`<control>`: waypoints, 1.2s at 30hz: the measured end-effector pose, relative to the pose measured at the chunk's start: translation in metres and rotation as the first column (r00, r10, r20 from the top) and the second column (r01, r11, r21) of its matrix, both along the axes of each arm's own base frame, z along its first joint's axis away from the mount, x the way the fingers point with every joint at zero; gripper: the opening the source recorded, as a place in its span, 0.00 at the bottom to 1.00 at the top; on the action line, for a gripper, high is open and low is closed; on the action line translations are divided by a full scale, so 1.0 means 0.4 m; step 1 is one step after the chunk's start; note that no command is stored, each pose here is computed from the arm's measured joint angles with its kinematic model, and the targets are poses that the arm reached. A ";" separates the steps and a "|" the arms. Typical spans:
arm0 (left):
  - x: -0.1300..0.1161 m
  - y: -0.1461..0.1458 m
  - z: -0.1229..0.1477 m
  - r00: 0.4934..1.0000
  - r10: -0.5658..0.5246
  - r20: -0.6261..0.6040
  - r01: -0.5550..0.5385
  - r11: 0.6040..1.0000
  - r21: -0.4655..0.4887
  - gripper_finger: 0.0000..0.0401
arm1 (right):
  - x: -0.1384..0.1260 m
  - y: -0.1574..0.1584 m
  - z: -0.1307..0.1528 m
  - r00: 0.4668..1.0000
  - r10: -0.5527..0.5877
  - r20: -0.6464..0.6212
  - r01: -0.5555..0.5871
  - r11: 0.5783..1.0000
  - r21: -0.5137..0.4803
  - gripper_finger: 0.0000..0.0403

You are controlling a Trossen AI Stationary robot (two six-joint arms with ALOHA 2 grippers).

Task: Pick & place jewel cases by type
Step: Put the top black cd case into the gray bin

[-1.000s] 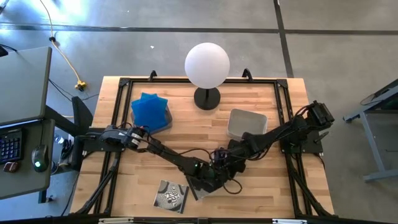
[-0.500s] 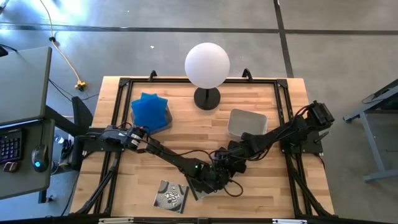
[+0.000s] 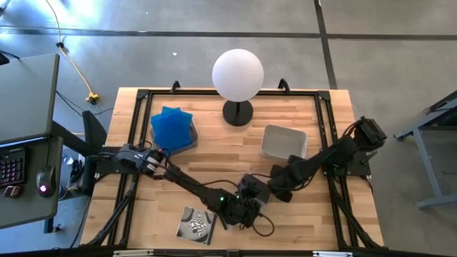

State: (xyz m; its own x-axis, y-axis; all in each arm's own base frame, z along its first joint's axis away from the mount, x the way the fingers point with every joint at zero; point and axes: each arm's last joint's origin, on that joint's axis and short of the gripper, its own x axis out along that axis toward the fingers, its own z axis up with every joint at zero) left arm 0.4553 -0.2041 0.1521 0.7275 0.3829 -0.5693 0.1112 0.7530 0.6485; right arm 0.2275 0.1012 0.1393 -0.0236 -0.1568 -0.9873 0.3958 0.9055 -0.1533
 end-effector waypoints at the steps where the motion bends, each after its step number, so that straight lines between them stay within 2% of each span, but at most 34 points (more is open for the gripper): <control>1: -0.002 -0.002 0.000 1.000 0.002 -0.001 -0.002 1.000 0.005 0.08 | -0.010 0.008 0.002 1.000 -0.015 -0.018 0.015 1.000 -0.001 0.34; 4: -0.002 -0.007 0.014 1.000 0.017 -0.013 -0.017 1.000 0.010 0.08 | -0.036 0.039 0.005 0.997 -0.055 -0.050 0.056 0.998 0.006 0.34; 9: 0.009 0.011 0.047 0.994 0.105 -0.006 -0.106 0.993 -0.056 0.08 | -0.082 0.112 0.005 0.996 -0.067 -0.053 0.068 0.997 0.035 0.34; 15: 0.044 0.072 0.120 0.980 0.197 0.002 -0.196 0.976 -0.097 0.07 | -0.163 0.201 0.005 0.994 -0.112 -0.016 0.112 0.994 0.019 0.34; 19: 0.070 0.133 0.166 0.969 0.248 0.014 -0.245 0.963 -0.114 0.07 | -0.221 0.252 0.005 0.988 -0.142 0.056 0.141 0.990 0.013 0.34; 24: 0.114 0.211 0.252 0.981 0.191 0.047 -0.183 0.973 -0.142 0.07 | -0.263 0.303 0.005 0.970 -0.104 0.220 0.096 0.994 0.049 0.34; 28: 0.155 0.288 0.314 0.984 0.112 0.137 -0.070 0.958 -0.278 0.07 | -0.269 0.322 0.008 0.936 -0.043 0.349 0.029 0.999 0.045 0.34; 32: 0.186 0.395 0.335 0.980 -0.046 0.192 0.112 0.930 -0.351 0.07 | -0.260 0.325 0.010 0.908 0.017 0.418 -0.025 1.000 0.015 0.34; 36: 0.194 0.510 0.338 0.978 -0.044 0.204 0.119 0.921 -0.371 0.07 | -0.253 0.323 0.012 0.891 0.050 0.451 -0.049 0.999 -0.013 0.34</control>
State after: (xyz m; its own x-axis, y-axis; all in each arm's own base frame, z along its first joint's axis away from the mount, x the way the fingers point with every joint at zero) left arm 0.5330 -0.0001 0.2872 0.8547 0.1006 -0.5093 0.0866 0.9397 0.3309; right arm 0.1263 0.2303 0.1440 0.4319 -0.1478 -0.8897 0.3775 0.9255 0.0295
